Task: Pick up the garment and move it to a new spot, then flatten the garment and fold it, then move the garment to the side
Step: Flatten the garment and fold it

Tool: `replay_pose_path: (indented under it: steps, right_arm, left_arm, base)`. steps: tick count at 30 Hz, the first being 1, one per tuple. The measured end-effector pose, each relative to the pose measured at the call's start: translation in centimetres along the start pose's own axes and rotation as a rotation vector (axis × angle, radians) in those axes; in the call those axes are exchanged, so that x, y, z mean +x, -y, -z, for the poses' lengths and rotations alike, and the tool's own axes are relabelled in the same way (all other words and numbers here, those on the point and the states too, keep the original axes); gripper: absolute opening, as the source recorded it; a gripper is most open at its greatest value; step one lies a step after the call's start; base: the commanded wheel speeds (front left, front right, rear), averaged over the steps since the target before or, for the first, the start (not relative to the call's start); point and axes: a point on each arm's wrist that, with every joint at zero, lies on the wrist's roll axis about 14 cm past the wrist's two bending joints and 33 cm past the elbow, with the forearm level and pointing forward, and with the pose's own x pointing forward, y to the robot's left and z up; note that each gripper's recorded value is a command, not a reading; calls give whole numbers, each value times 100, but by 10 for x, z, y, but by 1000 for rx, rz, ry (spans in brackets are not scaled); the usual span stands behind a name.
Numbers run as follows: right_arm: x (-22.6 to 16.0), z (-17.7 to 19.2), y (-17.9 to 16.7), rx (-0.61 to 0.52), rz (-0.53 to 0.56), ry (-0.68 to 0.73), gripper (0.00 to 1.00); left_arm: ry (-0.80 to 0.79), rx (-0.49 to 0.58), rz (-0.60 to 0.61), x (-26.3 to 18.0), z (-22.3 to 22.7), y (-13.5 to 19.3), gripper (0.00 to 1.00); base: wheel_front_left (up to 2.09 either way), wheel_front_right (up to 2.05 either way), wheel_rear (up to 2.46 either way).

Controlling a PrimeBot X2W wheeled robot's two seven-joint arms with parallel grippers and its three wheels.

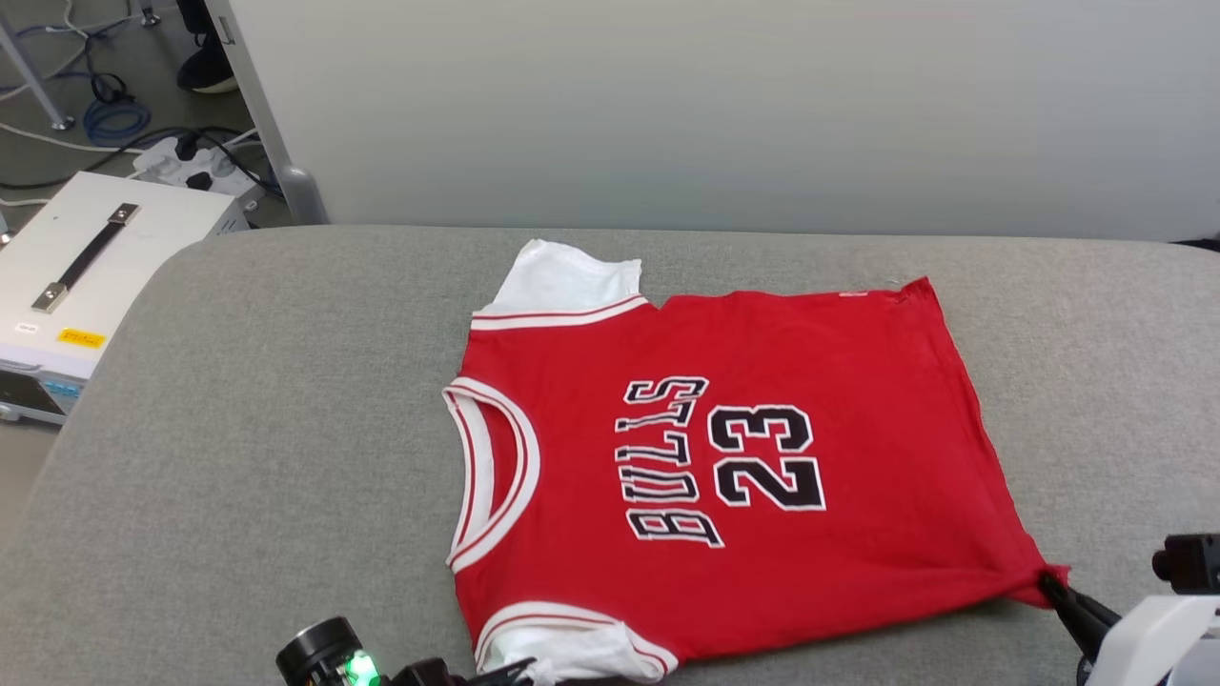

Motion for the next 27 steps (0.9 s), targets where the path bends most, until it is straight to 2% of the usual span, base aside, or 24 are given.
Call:
replay_pose_path:
  steps: [5, 14, 16, 17, 22, 27]
  right_arm:
    - [-19, 14, 2, 5, -1, -43, 0]
    - [-18, 0, 0, -14, -9, -35, 0]
    - [-16, -6, 2, -14, 0, -26, 0]
    - [-7, -20, -2, -12, -9, -1, 0]
    - [7, -38, -6, -42, -17, 14, 0]
    - [25, -48, -6, -70, -16, 2, 0]
  left_arm:
    - [-15, -12, 26, -7, 7, 19, 0]
    - [-9, 12, 4, -4, 4, 3, 0]
    - [0, 36, -21, -2, -1, -10, 0]
    - [39, 86, -63, 6, -20, -39, 0]
    - [74, 136, -88, 17, -40, -68, 0]
    - [47, 178, -86, 29, -40, -91, 0]
  base:
    - [0, 0, 0]
    - [0, 0, 0]
    - [0, 0, 0]
    - [0, 0, 0]
    - [0, 0, 0]
    - [0, 0, 0]
